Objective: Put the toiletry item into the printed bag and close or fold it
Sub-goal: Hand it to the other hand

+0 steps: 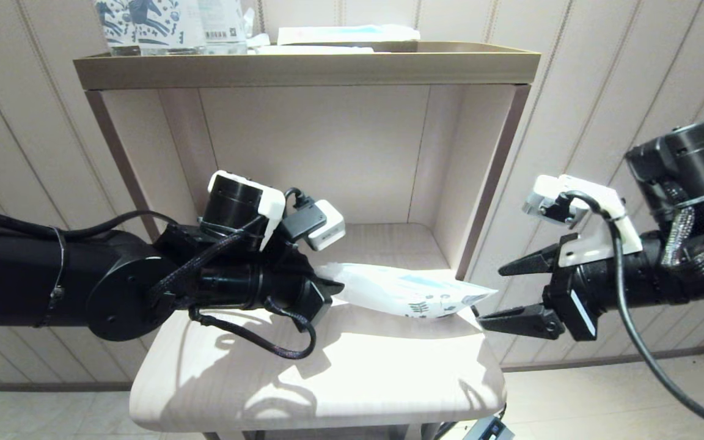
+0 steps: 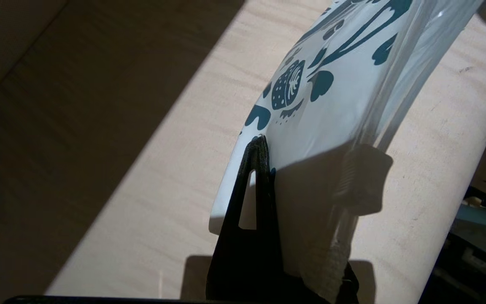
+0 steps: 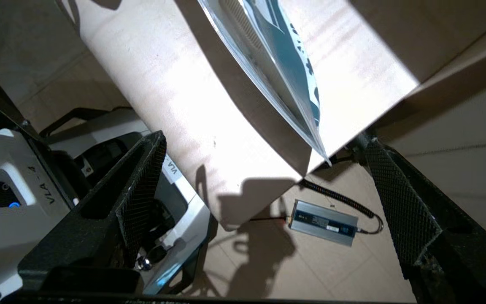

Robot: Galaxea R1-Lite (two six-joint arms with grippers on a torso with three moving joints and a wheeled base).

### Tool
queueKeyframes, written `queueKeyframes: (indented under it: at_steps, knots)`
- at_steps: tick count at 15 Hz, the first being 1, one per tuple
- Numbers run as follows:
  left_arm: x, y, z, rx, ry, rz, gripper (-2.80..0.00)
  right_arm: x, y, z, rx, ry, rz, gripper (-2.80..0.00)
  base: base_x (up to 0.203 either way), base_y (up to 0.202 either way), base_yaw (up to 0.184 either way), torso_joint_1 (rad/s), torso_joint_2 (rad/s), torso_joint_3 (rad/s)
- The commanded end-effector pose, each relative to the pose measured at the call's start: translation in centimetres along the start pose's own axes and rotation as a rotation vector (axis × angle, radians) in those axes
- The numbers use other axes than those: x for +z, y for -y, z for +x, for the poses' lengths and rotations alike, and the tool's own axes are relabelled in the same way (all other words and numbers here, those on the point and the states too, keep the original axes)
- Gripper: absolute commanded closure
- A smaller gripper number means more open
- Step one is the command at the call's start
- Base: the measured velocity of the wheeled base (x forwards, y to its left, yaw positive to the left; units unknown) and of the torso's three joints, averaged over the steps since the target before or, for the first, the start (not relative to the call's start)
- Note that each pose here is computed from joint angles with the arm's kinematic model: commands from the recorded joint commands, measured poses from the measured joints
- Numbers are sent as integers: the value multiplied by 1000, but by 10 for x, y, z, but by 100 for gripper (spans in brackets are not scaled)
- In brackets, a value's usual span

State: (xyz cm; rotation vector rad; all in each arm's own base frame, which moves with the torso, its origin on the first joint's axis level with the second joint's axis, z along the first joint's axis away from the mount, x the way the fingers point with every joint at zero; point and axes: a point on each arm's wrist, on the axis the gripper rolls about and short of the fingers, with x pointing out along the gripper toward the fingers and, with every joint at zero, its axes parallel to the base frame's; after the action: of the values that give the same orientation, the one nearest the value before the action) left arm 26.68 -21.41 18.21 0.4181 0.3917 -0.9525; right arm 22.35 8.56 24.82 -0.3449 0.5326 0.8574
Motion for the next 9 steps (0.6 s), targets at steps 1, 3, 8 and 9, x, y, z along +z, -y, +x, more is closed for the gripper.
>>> queueKeyframes:
  at_steps: [1, 3, 8, 9]
  knots:
    - [3, -2, 1, -10, -3, -2, 0, -15, 5, 15, 76, 30, -3, -280, 0, 0, 0, 0, 0, 0]
    - [8, -3, -2, -51, -7, -16, 0, -22, 10, 20, 135, 38, 13, -280, 0, 0, 0, 0, 0, 0]
    - [11, -4, -1, -56, -3, -19, 0, -26, 20, 37, 146, 32, -6, -280, 0, 0, 0, 0, 0, 0]
    - [11, -4, -1, -56, -3, -19, 0, -26, 22, 40, 149, 27, -5, -280, 0, 0, 0, 0, 0, 0]
